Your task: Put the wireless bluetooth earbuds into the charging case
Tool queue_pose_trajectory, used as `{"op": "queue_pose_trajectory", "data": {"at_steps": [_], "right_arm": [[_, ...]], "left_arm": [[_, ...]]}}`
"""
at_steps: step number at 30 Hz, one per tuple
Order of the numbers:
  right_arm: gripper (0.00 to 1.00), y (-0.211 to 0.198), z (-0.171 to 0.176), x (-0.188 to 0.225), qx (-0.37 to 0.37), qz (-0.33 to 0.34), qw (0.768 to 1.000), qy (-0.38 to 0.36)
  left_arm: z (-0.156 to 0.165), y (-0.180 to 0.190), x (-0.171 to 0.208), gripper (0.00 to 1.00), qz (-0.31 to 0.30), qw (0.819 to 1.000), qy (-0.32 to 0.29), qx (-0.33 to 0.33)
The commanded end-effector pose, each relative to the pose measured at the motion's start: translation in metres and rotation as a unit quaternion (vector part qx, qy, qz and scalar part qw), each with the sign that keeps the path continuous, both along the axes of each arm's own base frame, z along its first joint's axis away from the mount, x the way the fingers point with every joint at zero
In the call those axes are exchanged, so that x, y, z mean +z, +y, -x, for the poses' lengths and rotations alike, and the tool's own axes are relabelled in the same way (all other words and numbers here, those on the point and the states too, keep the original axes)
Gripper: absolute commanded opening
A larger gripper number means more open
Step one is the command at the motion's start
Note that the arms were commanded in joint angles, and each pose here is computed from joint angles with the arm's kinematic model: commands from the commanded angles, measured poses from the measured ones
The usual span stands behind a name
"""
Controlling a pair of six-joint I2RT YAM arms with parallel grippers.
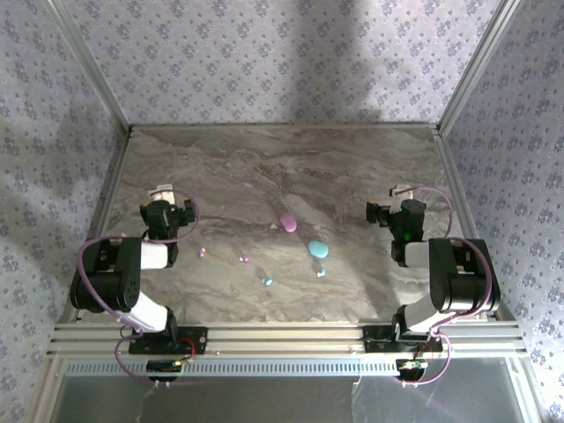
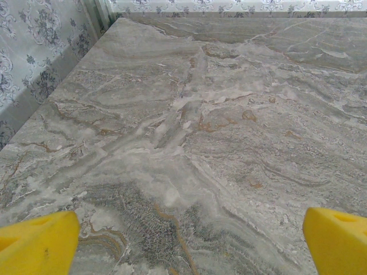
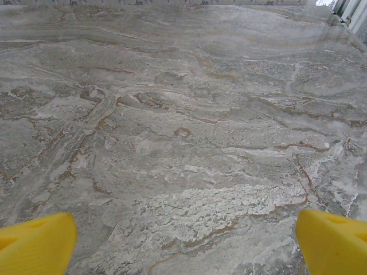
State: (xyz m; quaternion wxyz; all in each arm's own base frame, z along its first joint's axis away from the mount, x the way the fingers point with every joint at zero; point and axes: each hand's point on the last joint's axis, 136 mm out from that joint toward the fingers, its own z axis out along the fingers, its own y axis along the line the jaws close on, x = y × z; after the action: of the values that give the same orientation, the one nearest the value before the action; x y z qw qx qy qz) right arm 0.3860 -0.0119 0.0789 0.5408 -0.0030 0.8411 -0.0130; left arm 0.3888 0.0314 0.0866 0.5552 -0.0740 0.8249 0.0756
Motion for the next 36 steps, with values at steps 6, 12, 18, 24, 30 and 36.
{"op": "queue_pose_trajectory", "data": {"at_steps": [6,12,18,24,30,36], "right_arm": [[1.00,-0.002,-0.005,0.003,0.001,-0.002,1.000,-0.003],[1.00,-0.002,-0.005,0.003,0.001,-0.003,1.000,-0.003],[1.00,0.000,-0.006,0.017,0.007,-0.002,1.000,-0.003],[1.00,0.006,0.012,0.056,0.007,0.015,0.999,-0.046],[1.00,0.030,0.031,0.119,0.039,0.011,0.994,-0.104],[1.00,0.046,0.062,0.168,0.047,-0.057,0.991,-0.108]], "left_arm": [[-0.004,0.000,0.006,1.00,0.004,1.000,-0.011,0.001],[-0.004,0.000,0.006,1.00,0.004,1.000,-0.011,0.001],[-0.003,-0.006,0.016,1.00,-0.009,1.000,-0.013,-0.007],[0.009,-0.008,0.047,1.00,-0.034,0.999,-0.035,0.008],[0.019,-0.023,0.102,1.00,-0.001,0.998,-0.064,-0.004],[0.047,-0.049,0.161,1.00,0.147,0.982,-0.116,-0.037]]}}
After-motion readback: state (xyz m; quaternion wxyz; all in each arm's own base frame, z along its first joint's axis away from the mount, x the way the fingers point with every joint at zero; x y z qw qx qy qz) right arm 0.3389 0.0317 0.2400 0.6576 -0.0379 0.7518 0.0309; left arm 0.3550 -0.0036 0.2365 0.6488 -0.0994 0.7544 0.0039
